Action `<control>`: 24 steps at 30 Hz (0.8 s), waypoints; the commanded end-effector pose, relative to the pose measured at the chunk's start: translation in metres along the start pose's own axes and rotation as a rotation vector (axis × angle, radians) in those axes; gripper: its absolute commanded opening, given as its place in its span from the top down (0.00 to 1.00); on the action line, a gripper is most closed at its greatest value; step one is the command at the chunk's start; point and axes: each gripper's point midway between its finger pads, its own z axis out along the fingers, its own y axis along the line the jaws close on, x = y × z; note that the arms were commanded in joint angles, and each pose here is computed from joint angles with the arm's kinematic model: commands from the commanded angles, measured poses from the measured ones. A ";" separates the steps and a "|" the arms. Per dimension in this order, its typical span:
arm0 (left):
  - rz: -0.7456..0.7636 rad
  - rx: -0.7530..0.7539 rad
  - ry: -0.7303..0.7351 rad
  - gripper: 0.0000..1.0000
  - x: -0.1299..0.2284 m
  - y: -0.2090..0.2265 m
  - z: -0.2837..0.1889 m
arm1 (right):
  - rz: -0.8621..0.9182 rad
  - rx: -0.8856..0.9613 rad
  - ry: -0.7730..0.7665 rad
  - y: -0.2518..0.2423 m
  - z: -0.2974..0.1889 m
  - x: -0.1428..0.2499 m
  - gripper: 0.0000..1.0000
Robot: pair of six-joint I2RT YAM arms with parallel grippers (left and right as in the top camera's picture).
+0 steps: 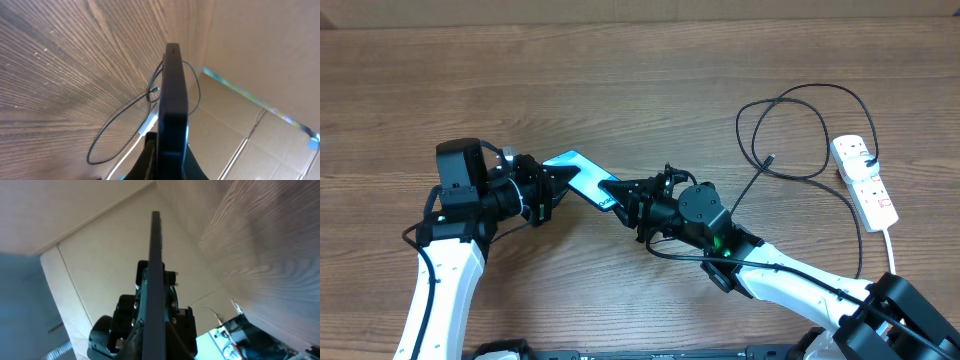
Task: Plug charger to phone and switch on socket
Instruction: 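Regrasp the phone with the left gripper from the right gripper, then release the phone from the right gripper and move it to the cable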
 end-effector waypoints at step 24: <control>0.461 0.001 0.063 0.96 0.000 0.010 0.005 | -0.799 0.800 -0.543 0.014 -0.126 -0.162 0.00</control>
